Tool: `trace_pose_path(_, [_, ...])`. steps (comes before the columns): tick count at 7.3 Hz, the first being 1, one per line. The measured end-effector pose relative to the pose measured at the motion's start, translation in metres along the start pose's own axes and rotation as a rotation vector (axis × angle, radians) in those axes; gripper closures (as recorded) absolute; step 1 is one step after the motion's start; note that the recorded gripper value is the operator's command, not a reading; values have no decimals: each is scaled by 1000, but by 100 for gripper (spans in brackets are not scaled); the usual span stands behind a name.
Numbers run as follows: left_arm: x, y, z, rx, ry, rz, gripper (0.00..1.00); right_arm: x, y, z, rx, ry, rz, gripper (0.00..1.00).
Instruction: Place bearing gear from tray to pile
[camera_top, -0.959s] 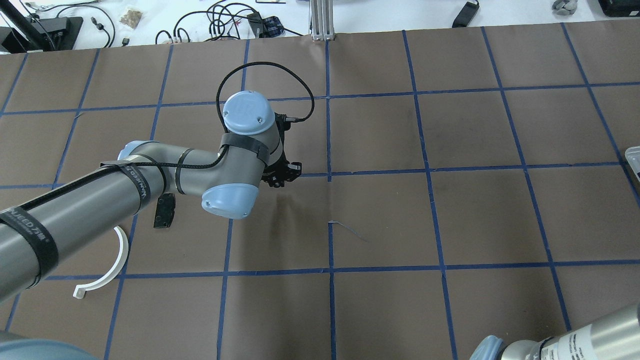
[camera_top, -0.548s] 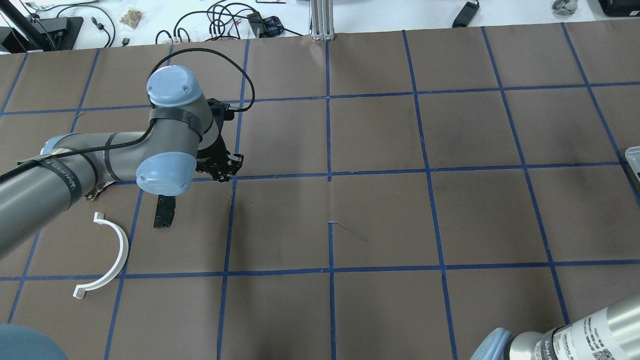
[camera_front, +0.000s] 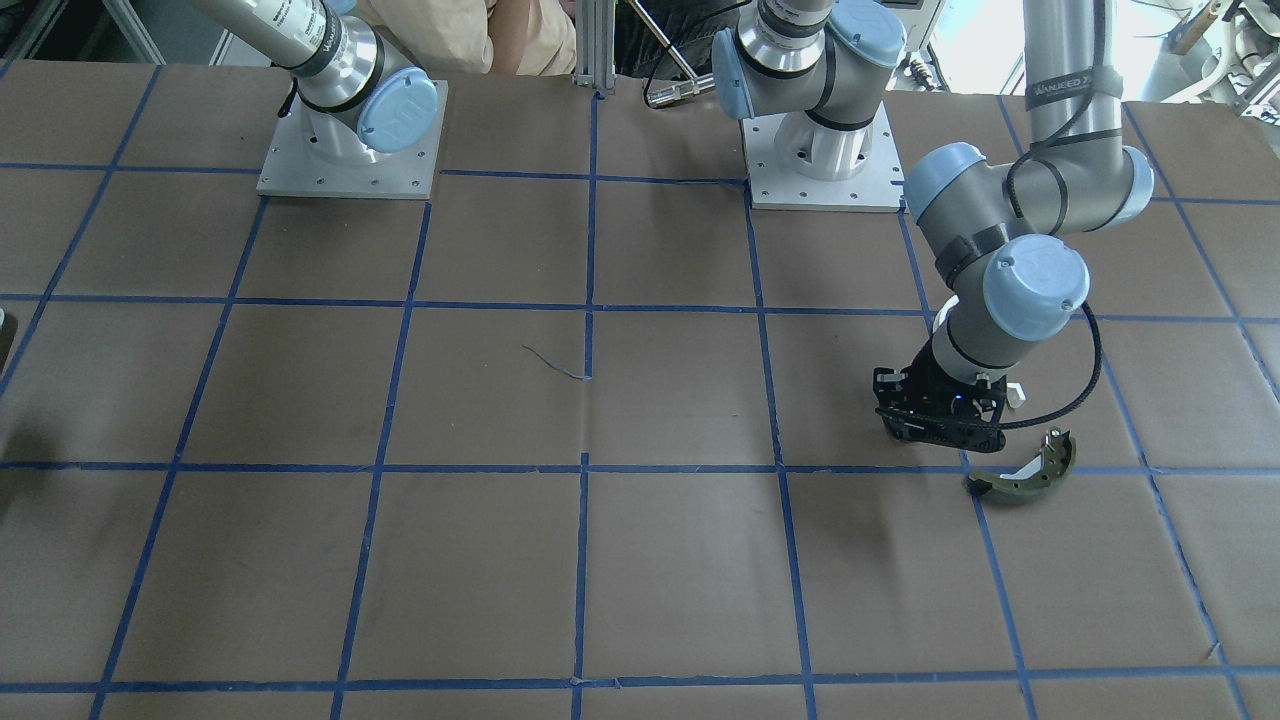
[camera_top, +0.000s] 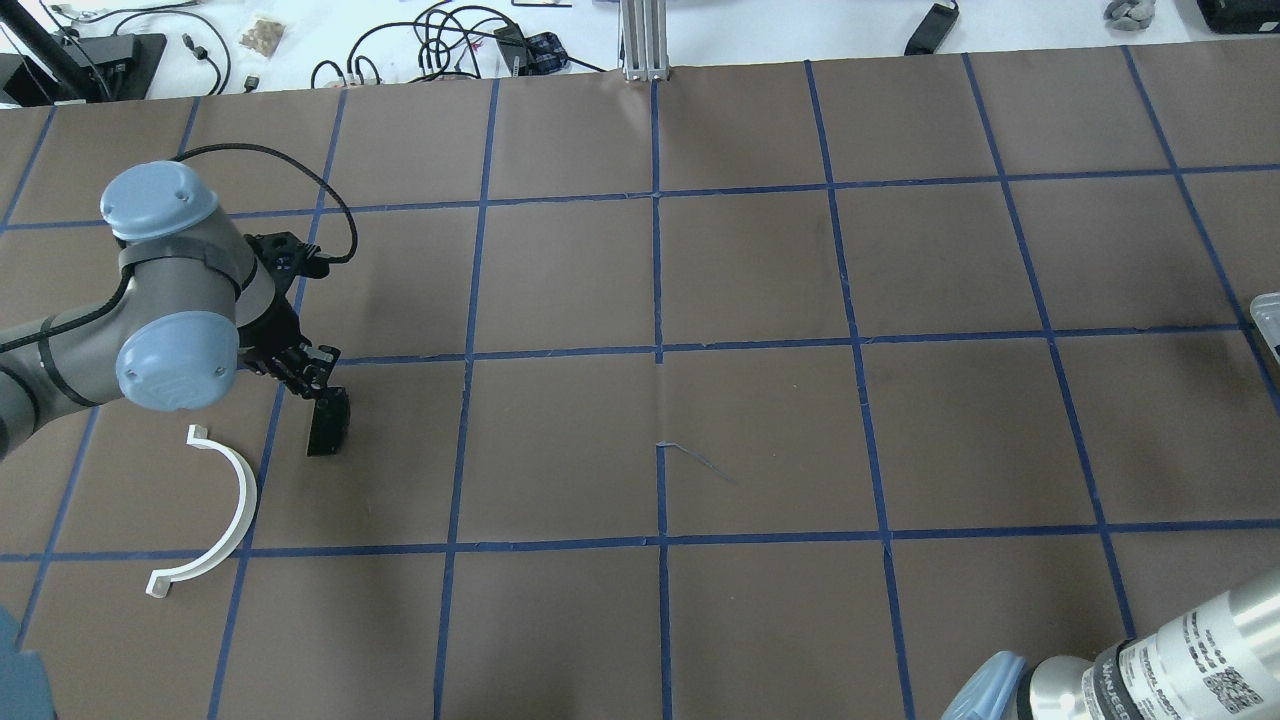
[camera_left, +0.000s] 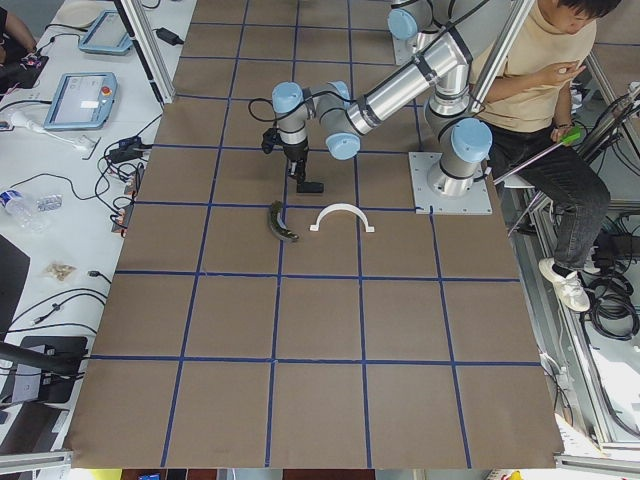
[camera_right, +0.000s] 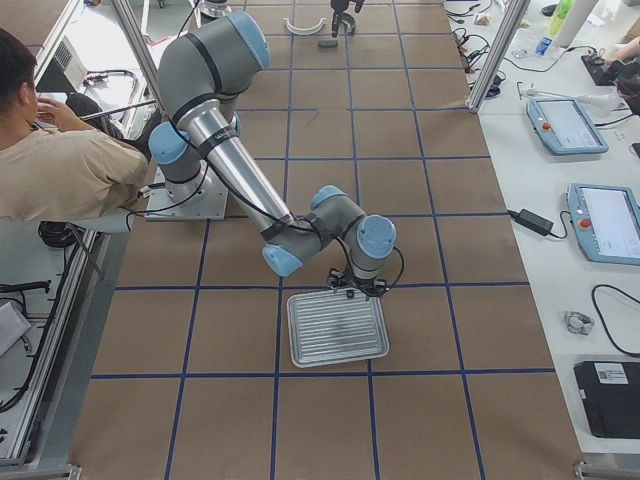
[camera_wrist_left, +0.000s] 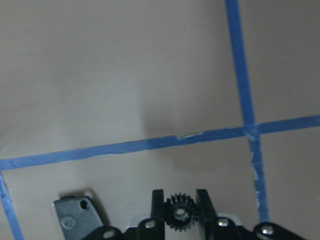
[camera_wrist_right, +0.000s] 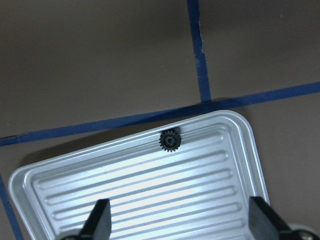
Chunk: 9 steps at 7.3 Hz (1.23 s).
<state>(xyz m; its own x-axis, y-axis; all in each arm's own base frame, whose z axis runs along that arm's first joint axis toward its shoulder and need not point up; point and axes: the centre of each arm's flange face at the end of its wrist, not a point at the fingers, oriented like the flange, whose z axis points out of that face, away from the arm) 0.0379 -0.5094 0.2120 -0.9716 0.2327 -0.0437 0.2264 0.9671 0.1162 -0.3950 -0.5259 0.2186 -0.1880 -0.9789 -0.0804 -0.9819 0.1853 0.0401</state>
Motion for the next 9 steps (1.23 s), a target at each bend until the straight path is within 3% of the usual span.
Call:
trace_pose_path(1, [-12,11,8,-10,7,12,100,1,0,6,2,-3,-28,28])
trace_pose_path(3, [-18,30,29,-37,25,21,100,3,2,11,-6,8,-42,27])
trace_pose_path(4, [-18,36,38,-45,31,18,82,4,2,12,-7,11,-45,27])
trace_pose_path(5, [-19,38,42,-48,30,16,1,4,1,12,-7,11,-48,27])
trace_pose_path(9, [-24,31,2,16,-18,12,0,4,-5,20,0,1,-73,27])
